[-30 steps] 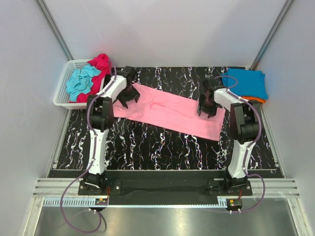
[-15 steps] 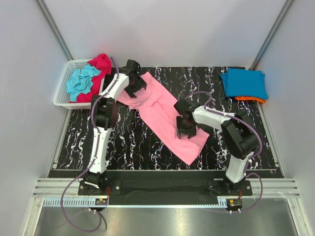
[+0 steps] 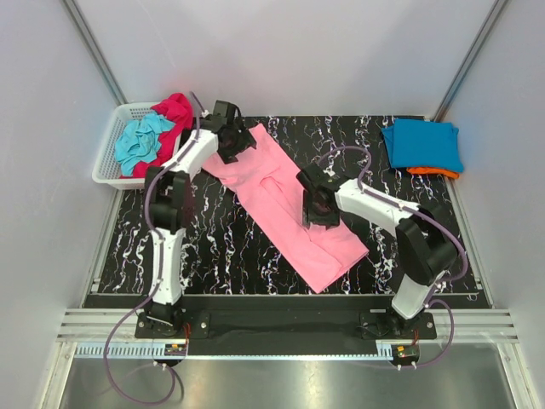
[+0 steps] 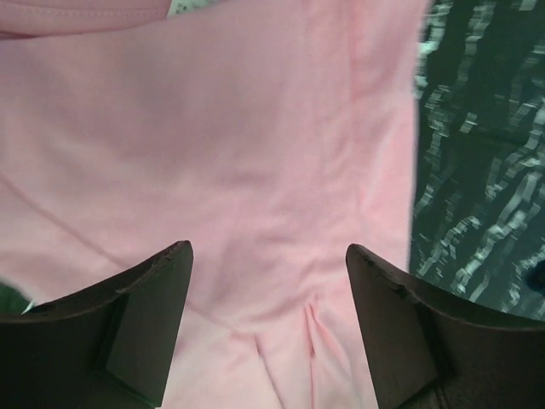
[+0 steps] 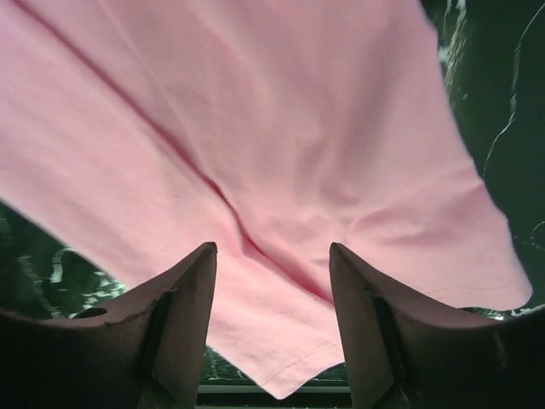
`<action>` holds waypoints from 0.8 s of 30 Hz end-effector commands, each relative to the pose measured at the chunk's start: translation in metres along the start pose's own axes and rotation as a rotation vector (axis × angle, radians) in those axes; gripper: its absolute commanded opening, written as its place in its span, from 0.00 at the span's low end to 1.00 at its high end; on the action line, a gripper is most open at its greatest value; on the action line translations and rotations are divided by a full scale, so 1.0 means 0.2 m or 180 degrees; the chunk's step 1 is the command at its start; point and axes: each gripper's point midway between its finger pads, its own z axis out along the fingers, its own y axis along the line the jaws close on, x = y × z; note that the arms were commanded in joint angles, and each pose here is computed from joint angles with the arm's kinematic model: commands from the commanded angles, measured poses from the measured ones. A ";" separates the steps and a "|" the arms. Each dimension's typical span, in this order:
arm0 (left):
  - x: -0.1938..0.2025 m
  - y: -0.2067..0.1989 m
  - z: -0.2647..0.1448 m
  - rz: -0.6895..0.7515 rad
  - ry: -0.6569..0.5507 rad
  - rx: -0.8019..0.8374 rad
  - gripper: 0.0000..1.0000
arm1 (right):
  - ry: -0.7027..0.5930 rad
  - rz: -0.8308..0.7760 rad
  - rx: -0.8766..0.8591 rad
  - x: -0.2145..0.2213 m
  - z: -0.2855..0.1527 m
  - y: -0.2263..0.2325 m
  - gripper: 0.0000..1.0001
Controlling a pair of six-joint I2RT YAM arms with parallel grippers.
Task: Fold and stack the t-shirts
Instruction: Fold the tshirt
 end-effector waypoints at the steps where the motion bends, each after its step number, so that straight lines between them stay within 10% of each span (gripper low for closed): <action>1: -0.20 -0.27 -0.45 0.0254 -0.0559 0.0585 0.78 | -0.0536 0.0033 -0.0094 -0.23 -0.22 0.03 0.64; 8: 0.04 -0.10 -0.65 0.0229 -0.0402 0.0443 0.79 | -0.0794 -0.0167 -0.0473 -0.59 -0.19 0.15 0.70; 12: 0.38 0.06 -0.66 0.0300 0.0053 0.0343 0.79 | -0.0792 -0.0417 -0.1588 -0.83 -0.15 0.39 0.69; 24: 0.98 -0.11 -0.78 0.0477 0.0932 0.1489 0.79 | -0.0479 -0.0878 -0.3172 -1.08 -0.02 0.79 0.55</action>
